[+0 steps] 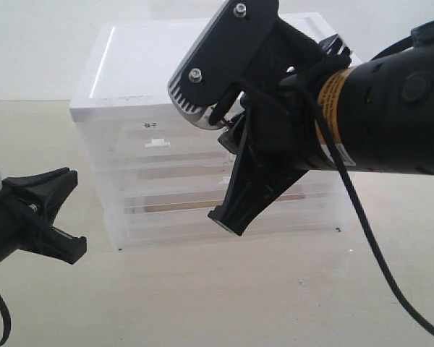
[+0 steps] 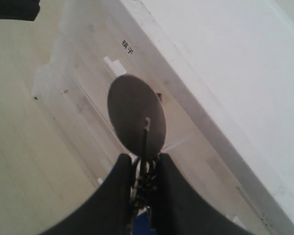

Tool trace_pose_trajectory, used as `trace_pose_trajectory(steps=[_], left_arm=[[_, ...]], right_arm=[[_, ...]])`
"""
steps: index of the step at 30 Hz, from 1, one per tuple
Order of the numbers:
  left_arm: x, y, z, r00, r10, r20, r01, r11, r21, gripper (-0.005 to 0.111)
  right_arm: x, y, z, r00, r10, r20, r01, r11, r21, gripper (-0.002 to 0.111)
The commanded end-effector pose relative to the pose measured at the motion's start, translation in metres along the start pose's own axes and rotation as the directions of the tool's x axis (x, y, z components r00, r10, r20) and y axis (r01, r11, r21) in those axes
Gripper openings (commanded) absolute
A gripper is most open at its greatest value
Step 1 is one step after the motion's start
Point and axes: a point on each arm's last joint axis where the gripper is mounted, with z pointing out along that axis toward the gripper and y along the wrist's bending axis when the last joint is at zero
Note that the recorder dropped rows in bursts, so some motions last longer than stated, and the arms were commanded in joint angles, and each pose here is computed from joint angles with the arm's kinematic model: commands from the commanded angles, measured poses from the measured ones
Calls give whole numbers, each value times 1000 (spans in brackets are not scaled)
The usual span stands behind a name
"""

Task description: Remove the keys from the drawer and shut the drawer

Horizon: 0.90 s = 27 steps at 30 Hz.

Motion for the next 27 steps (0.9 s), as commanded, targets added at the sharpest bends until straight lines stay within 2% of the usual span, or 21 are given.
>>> trace_pose_trajectory(steps=[1, 2, 3, 4, 6, 8, 11, 15, 17, 23, 27], left_arm=[[-8, -43, -7, 985, 130, 111, -167, 868, 467, 4], [-8, -54, -6, 982, 152, 112, -189, 787, 587, 4], [-6, -61, -2, 982, 171, 79, -181, 731, 659, 4], [-4, -63, 6, 978, 208, 32, -174, 710, 683, 4], [5, -65, 24, 956, 276, -97, -144, 732, 666, 4], [15, -68, 38, 932, 323, -166, -138, 739, 659, 4], [26, -74, 50, 919, 355, -171, -165, 740, 652, 4], [41, -71, 64, 888, 408, -213, -254, 820, 512, 4], [46, -69, 69, 869, 436, -233, -302, 842, 447, 4], [51, -74, 74, 813, 548, -199, -455, 809, 372, 4], [51, -64, 83, 801, 531, -275, -469, 843, 262, 4]], right_arm=[[-1, -2, -3, 1000, -6, 10, 6, 1000, 6, 0], [-1, -2, -3, 1000, -6, 10, 6, 1000, 6, 0], [-1, -2, -3, 1000, -6, 10, 6, 1000, 6, 0], [-1, -3, -3, 1000, -6, 8, 6, 1000, 7, 0], [-1, -3, -3, 1000, -9, 6, 9, 1000, 8, 0], [-1, -3, -3, 1000, -9, 6, 9, 1000, 8, 0], [-1, -3, -3, 1000, -9, 6, 9, 1000, 8, 0], [-2, -2, -3, 1000, -9, 17, 9, 1000, 4, 0], [-2, -2, -3, 1000, -9, 17, 9, 1000, 4, 0], [-2, -2, -3, 1000, -9, 17, 9, 1000, 4, 0], [-2, -2, -3, 1000, -9, 17, 9, 1000, 4, 0]])
